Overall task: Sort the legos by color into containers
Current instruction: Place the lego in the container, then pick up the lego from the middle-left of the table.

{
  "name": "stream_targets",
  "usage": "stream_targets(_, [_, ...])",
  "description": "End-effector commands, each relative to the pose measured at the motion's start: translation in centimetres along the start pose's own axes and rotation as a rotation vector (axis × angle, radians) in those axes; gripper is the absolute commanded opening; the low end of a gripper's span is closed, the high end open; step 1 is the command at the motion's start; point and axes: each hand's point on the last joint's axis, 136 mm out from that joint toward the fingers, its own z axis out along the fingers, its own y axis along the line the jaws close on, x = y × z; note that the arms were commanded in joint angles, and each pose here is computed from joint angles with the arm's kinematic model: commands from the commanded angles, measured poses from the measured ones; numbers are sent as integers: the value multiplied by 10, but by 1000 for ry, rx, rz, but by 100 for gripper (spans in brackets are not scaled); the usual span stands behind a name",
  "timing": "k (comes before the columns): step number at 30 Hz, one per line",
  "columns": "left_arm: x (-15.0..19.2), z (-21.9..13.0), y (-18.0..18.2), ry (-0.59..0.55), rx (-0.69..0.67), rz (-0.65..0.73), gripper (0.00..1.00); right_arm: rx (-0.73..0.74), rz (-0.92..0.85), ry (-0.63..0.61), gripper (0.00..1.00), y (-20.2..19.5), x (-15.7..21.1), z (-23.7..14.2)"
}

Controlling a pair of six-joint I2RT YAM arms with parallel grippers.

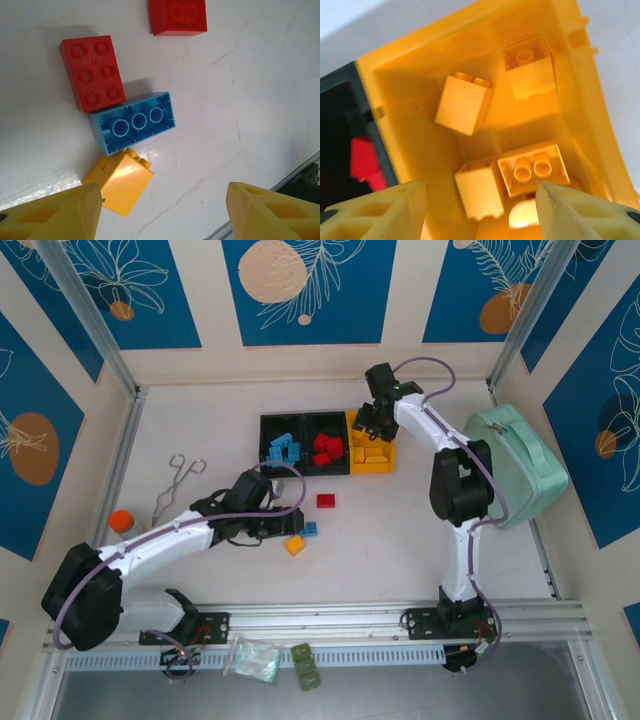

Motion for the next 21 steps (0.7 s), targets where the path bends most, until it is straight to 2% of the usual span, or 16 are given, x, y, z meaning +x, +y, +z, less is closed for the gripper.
stream_targets(1, [10,-4,4,18,-15,9,67,-91,-40,-80,58,16,6,-54])
stream_targets(10, [25,-4,6,77,-31,54,68,-223,-120,-68,58,7,88,-102])
stream_targets(21, [34,15,13,146,-115,183,71,-297,-150,40,61,-34,188,-115])
